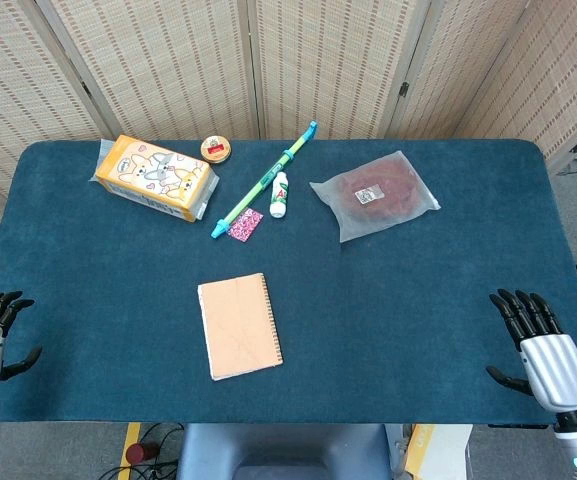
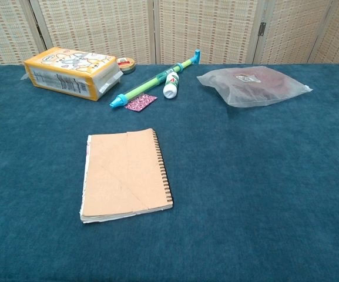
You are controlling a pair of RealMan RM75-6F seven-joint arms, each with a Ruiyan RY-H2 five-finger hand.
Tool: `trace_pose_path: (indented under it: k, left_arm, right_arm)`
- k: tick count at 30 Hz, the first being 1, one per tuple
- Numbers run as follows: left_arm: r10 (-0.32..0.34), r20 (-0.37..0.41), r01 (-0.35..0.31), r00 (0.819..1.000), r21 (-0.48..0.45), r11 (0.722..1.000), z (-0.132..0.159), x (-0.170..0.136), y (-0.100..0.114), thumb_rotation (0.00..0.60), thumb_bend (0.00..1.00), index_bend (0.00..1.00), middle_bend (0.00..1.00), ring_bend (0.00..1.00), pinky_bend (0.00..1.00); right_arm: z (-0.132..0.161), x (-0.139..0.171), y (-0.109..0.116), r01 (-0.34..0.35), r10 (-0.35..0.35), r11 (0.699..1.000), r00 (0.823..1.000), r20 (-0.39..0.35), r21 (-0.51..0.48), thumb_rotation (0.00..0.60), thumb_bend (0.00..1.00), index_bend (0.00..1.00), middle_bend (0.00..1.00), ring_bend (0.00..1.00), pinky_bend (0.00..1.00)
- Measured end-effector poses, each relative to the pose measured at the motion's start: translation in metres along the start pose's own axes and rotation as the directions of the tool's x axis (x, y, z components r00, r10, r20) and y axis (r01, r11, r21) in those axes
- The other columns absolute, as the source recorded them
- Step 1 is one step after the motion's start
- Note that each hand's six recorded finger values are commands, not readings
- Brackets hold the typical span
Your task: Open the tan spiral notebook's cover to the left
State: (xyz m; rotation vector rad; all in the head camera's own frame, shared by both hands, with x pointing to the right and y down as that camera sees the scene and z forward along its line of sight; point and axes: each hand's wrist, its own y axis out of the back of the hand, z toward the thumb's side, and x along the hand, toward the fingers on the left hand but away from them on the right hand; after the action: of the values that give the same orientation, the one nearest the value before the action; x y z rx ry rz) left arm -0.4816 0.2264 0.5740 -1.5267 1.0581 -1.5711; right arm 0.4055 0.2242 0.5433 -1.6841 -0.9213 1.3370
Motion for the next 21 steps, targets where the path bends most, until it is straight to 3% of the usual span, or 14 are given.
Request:
trace_pose_path:
  k: [14, 21]
  left_arm:
    - [-0.022, 0.066, 0.021, 0.998, 0.008, 1.0, 0.006, 0.009, -0.006, 0.6, 0.26, 0.27, 0.19, 0.15, 0.24]
    - [-0.014, 0.117, 0.016, 0.993, -0.013, 1.0, 0.015, 0.025, -0.011, 0.6, 0.26, 0.27, 0.19, 0.15, 0.24]
  right_arm:
    - [0.017, -0.015, -0.001, -0.016, 0.018, 1.0, 0.996, -0.093, 0.018, 0.6, 0.09, 0.0, 0.09, 0.0, 0.06]
    - [0.05, -0.039, -0.015, -0.08, 0.096, 0.994, 0.97, -0.223, 0.081, 0.6, 0.09, 0.0, 0.09, 0.0, 0.06]
